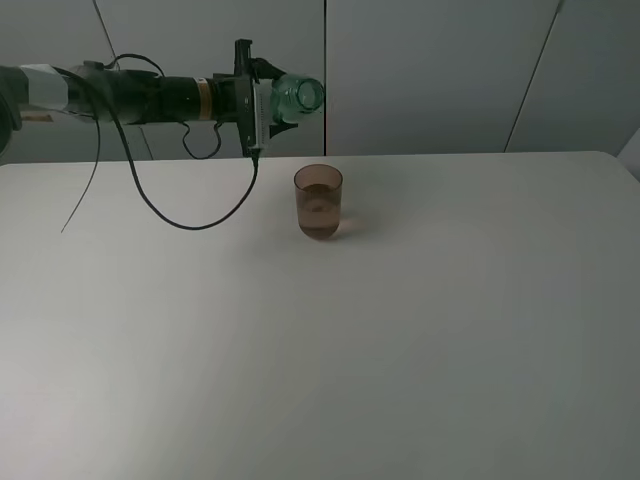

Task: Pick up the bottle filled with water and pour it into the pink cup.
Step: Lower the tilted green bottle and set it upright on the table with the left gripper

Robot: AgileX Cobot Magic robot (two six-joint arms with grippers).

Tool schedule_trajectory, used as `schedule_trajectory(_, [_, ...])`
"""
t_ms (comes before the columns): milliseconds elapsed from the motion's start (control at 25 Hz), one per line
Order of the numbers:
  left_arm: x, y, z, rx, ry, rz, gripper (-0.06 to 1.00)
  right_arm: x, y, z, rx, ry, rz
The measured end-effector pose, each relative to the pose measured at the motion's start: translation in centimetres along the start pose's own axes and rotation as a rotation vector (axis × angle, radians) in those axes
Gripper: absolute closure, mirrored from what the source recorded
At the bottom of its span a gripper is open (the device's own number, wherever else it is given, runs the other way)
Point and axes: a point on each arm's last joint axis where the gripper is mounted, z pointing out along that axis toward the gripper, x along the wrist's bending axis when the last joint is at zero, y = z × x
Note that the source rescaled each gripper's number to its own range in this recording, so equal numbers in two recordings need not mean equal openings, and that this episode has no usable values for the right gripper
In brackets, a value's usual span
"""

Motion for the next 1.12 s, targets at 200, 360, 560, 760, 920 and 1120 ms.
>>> schedule_trajectory(200, [1.5,-0.4,-1.9,0.086,0.071,-0.421,0.93,0.0,0.0,0.0,0.0,0.0,0.0])
schedule_trajectory(360, [2.3,-0.8,-3.9,0.171,0.174,-0.709,0.93,0.0,0.0,0.0,0.0,0.0,0.0])
schedule_trajectory(560, [2.4,-0.8,-7.5,0.241,0.331,-0.985,0.93,0.0,0.0,0.0,0.0,0.0,0.0])
schedule_trajectory(760, [1.8,0.2,-12.4,0.275,0.522,-1.17,0.93,0.0,0.0,0.0,0.0,0.0,0.0])
schedule_trajectory(920, [-0.9,0.4,-16.2,0.336,0.644,-1.178,0.93,0.0,0.0,0.0,0.0,0.0,0.0])
schedule_trajectory(1120, [-4.8,0.9,-19.7,0.453,0.715,-1.128,0.93,0.0,0.0,0.0,0.0,0.0,0.0])
